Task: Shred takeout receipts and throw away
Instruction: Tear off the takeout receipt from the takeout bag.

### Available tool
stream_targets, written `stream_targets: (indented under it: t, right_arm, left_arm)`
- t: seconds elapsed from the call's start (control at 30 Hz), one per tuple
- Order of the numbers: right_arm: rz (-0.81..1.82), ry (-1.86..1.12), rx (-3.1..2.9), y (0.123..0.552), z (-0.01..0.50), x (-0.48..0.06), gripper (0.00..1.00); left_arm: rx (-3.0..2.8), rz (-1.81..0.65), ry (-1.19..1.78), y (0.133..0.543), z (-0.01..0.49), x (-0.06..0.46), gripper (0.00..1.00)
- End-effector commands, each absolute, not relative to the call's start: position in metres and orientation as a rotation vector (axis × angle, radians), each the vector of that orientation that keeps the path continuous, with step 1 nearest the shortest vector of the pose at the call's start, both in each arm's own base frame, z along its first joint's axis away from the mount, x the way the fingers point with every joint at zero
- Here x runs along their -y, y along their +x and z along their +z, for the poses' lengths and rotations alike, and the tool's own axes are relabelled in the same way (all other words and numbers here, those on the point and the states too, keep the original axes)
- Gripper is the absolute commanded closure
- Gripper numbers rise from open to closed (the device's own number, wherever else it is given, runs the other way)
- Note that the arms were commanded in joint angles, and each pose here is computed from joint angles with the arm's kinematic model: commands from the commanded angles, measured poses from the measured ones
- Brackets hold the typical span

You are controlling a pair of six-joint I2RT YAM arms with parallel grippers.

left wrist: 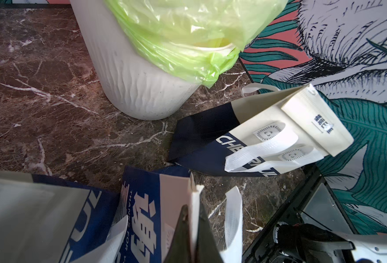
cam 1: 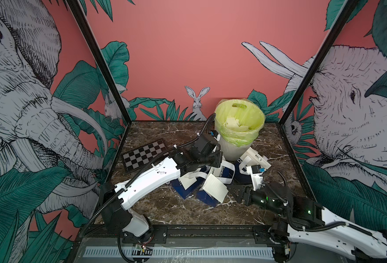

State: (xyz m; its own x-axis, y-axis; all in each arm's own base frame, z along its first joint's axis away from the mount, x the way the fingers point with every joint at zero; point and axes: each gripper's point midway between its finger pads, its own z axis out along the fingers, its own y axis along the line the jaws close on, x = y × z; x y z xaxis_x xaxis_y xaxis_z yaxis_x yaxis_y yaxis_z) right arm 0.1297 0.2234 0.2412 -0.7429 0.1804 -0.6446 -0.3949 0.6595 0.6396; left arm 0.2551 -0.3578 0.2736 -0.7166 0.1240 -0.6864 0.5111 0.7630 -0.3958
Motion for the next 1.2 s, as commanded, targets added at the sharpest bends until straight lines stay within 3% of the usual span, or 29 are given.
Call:
stream_targets:
  t: [0.0,0.3,0.57,0.87,1.17]
  right_arm:
    - [1.104,0.04,-2.133,0.136,0.244,-0.226,0.26]
    - [1.187,0.182,-2.104,0.137,0.211,-0.23,0.2]
    - [1.322,0.176,-2.021,0.136,0.21,-0.246,0.19]
    - [1.379,0.112,-1.953,0.135,0.227,-0.261,0.23]
    - [1.347,0.053,-1.861,0.134,0.262,-0.238,0.32]
  left_arm:
    - [-2.252,-0.767,0.401,0.262,0.285,0.353,1.0]
    - [-2.257,-0.762,0.401,0.262,0.282,0.354,1.0]
    - [-2.26,-0.767,0.403,0.261,0.28,0.354,1.0]
    - [-2.257,-0.766,0.408,0.26,0.281,0.353,1.0]
    - [-2.24,-0.75,0.416,0.261,0.282,0.35,1.0]
